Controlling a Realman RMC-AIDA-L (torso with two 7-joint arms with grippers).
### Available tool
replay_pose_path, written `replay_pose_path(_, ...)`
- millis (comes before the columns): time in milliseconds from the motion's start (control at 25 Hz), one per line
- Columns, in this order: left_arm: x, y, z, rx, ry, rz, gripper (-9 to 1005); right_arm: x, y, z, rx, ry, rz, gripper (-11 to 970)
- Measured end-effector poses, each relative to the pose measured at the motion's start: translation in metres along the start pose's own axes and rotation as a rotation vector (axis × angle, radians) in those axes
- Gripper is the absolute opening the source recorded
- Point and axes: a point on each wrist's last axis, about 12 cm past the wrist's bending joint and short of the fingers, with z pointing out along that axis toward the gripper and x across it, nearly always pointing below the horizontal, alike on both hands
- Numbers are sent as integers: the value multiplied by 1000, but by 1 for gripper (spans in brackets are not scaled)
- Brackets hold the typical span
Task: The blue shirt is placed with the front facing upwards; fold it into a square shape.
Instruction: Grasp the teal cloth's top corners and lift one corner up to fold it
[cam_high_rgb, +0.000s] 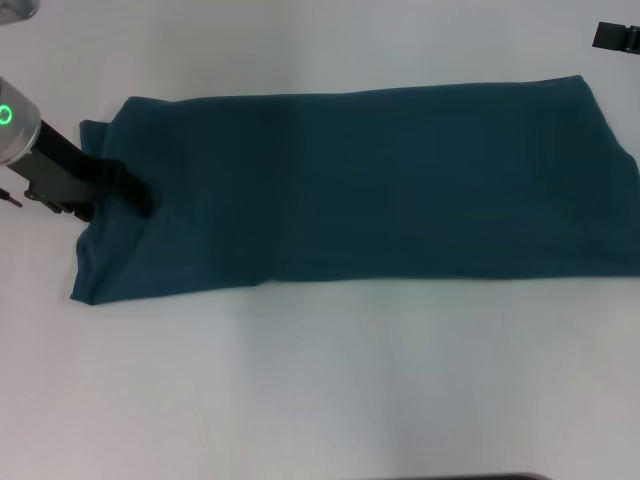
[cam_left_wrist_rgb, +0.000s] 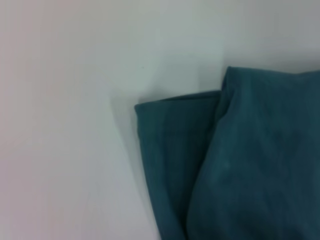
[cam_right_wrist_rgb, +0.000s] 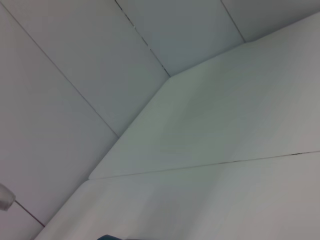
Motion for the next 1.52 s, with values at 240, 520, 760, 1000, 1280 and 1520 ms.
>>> replay_pose_path(240, 0, -4, 1, 5, 4, 13, 763, 0, 0, 0, -1, 0, 0, 667)
replay_pose_path(520, -2, -12, 1, 13, 2, 37, 746, -1, 1, 1, -4, 1, -2, 667)
replay_pose_path(760, -5, -19, 1, 20, 0, 56, 722, -2, 1, 1, -6, 1, -3, 668)
replay_pose_path(1000, -6, -20, 0, 19, -5, 61, 697, -2, 1, 1, -6, 1, -4, 668)
replay_pose_path(1280, -7, -21, 0, 14, -9, 68, 668, -2, 1, 1, -5, 0, -6, 667)
replay_pose_path(1520, -8, -16, 0, 9, -27, 54, 643, -2, 1, 2, -6, -1, -6, 668)
